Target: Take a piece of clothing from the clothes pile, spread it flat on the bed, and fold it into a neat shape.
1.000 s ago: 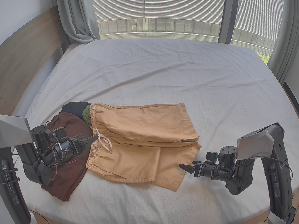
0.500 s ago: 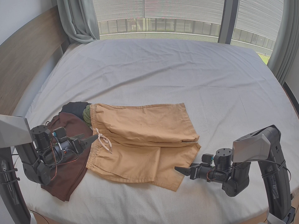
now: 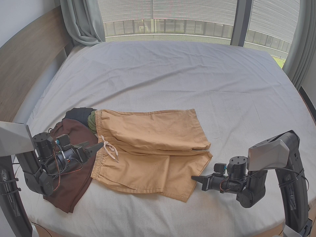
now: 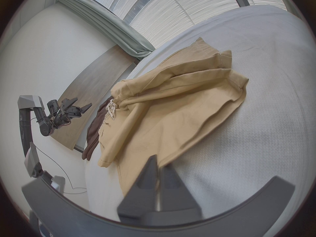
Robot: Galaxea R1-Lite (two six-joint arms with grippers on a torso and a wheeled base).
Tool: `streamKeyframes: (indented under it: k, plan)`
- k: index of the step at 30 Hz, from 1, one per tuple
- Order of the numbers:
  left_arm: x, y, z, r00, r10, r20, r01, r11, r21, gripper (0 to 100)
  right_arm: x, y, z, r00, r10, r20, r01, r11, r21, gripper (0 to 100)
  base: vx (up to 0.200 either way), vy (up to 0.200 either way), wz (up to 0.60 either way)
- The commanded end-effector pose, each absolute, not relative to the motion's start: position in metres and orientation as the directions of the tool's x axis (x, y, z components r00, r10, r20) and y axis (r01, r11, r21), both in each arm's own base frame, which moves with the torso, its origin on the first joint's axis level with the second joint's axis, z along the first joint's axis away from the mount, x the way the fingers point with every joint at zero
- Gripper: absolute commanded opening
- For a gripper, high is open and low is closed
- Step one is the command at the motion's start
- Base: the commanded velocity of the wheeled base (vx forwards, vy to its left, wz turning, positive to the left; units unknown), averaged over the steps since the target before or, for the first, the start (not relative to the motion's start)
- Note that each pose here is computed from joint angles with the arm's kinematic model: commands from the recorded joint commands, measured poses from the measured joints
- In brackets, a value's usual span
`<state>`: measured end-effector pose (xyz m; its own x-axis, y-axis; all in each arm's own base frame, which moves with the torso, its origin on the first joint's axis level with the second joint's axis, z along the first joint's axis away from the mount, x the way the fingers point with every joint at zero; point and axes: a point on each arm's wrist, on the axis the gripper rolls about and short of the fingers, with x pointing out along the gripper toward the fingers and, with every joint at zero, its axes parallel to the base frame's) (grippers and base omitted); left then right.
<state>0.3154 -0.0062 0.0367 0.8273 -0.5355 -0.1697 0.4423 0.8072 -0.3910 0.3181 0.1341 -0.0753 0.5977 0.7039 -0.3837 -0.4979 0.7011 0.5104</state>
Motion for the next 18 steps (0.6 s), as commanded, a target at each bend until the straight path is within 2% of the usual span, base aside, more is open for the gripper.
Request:
streamKeyframes:
  k: [1, 9, 18]
  plan:
    - [0.315, -0.006, 0.036, 0.827, -0.535, -0.17, 0.442, 0.807, -0.392, 100, 0.32, 0.133, -0.072, 0.607, 0.703, -0.372, -0.503, 0.701, 0.505, 0, 0.0, 0.0, 0.0]
    - [0.315, -0.006, 0.036, 0.827, -0.535, -0.17, 0.442, 0.807, -0.392, 100, 0.317, 0.128, -0.072, 0.612, 0.69, -0.386, -0.487, 0.714, 0.503, 0, 0.0, 0.0, 0.0]
    - [0.315, -0.006, 0.036, 0.827, -0.535, -0.173, 0.44, 0.807, -0.393, 100, 0.313, 0.098, -0.058, 0.658, 0.637, -0.401, -0.428, 0.755, 0.497, 0, 0.0, 0.0, 0.0]
